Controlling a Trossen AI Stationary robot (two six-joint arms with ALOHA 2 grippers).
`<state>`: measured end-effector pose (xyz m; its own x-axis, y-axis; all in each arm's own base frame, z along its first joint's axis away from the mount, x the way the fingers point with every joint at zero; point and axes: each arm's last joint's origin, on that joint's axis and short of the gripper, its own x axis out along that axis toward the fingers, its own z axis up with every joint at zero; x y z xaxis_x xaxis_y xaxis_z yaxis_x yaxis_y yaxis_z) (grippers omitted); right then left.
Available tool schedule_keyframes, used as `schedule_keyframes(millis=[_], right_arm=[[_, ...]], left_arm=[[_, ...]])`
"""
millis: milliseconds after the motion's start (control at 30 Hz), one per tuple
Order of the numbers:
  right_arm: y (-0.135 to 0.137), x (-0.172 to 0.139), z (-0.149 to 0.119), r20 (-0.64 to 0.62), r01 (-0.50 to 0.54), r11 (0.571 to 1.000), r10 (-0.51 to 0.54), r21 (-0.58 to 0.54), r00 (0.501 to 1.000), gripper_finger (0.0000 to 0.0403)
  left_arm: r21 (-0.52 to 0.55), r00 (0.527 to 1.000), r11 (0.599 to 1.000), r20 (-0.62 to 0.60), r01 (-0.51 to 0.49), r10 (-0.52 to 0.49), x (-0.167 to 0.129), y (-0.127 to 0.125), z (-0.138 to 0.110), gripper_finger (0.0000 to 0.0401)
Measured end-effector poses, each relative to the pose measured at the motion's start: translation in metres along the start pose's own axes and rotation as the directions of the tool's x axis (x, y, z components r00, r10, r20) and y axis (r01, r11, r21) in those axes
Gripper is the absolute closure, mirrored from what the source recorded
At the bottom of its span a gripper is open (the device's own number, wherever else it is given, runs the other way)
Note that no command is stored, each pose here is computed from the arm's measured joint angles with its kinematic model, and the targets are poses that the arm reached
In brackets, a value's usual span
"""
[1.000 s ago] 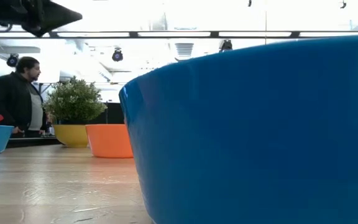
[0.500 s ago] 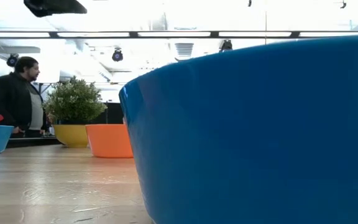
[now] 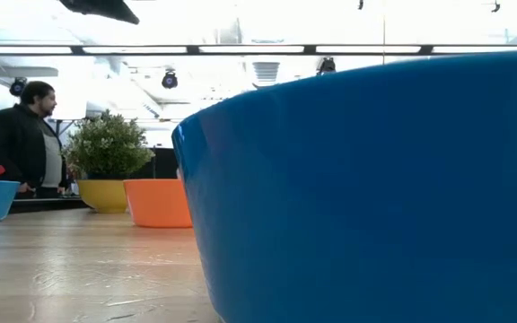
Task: Pick & Place Mini bowls
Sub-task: Put the top right orange bowl on the shelf
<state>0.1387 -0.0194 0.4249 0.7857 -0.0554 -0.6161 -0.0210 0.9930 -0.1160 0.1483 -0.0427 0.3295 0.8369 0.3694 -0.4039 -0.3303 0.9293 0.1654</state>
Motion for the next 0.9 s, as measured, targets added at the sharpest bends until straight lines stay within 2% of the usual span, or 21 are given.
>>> schedule_keyframes(millis=[433,633,900], right_arm=[[0.003,-0.002,-0.016,-0.052,-0.006,0.997,0.01,0.078,0.999,0.0277],[0.004,0.0,-0.02,-0.074,0.007,0.972,0.011,0.236,0.997,0.0285],[0.008,0.013,-0.045,-0.3,0.064,0.925,0.056,0.375,0.952,0.0291]], left_arm=[[0.053,0.999,0.998,-0.028,-0.025,0.027,0.009,-0.008,0.004,0.04],[0.056,0.999,0.998,-0.029,-0.03,0.032,0.009,-0.009,0.004,0.0393],[0.057,0.999,0.998,-0.031,-0.031,0.032,0.01,-0.009,0.004,0.0391]])
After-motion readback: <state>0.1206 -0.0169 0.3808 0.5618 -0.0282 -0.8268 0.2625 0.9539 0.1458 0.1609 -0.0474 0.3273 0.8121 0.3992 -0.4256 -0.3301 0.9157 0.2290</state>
